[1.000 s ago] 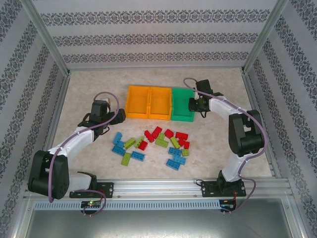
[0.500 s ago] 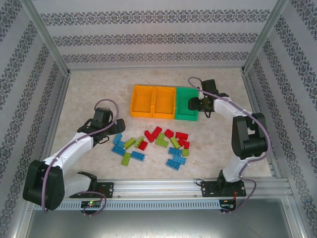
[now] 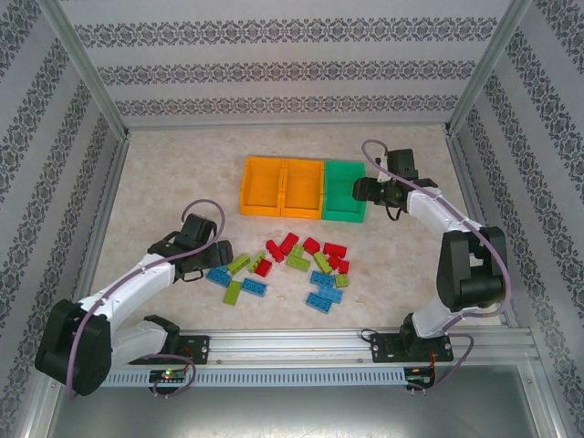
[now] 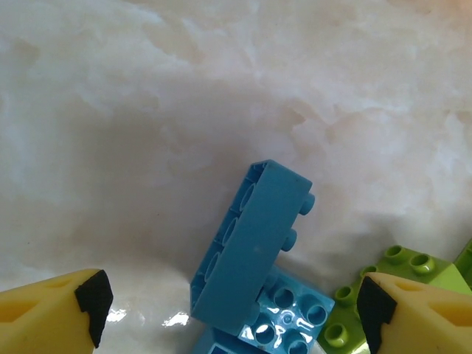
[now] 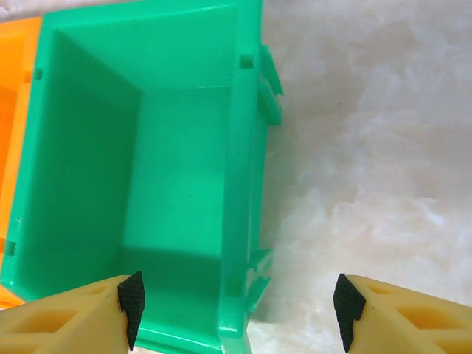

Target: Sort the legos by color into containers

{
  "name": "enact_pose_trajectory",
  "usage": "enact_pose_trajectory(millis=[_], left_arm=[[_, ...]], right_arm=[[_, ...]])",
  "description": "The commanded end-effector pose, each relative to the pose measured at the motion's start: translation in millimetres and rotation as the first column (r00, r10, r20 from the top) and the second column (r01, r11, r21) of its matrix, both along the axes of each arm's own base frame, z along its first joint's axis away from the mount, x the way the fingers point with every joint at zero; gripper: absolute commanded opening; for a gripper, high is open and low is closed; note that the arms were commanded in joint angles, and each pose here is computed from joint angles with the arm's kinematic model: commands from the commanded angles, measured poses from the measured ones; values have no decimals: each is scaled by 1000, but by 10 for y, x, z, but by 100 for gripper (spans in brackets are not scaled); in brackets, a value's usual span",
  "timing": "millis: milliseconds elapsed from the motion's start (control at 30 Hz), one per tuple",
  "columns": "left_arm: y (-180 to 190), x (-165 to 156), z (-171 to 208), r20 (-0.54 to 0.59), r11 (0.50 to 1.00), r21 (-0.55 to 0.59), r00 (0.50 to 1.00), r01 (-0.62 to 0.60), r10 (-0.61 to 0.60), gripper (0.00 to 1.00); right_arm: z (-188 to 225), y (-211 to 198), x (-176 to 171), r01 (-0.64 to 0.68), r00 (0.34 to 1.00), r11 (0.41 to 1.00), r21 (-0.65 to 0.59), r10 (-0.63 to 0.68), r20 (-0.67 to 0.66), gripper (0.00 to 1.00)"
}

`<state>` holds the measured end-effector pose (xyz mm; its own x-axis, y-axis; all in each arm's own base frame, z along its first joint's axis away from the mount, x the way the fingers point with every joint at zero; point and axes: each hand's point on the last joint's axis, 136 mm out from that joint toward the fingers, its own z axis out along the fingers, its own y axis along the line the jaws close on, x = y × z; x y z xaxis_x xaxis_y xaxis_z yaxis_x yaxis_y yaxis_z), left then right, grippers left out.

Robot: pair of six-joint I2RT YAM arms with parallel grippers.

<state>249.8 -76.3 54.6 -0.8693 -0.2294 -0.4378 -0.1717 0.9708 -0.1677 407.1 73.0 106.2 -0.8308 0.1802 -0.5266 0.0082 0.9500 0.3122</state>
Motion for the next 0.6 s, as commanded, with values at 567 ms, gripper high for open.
enact_pose_trajectory(millis=[567], left_arm=[[-55, 301, -162, -30, 998, 56, 1000, -5, 7, 67]], right_arm=[[-57, -54, -301, 33, 999, 999, 28, -33, -18, 72]])
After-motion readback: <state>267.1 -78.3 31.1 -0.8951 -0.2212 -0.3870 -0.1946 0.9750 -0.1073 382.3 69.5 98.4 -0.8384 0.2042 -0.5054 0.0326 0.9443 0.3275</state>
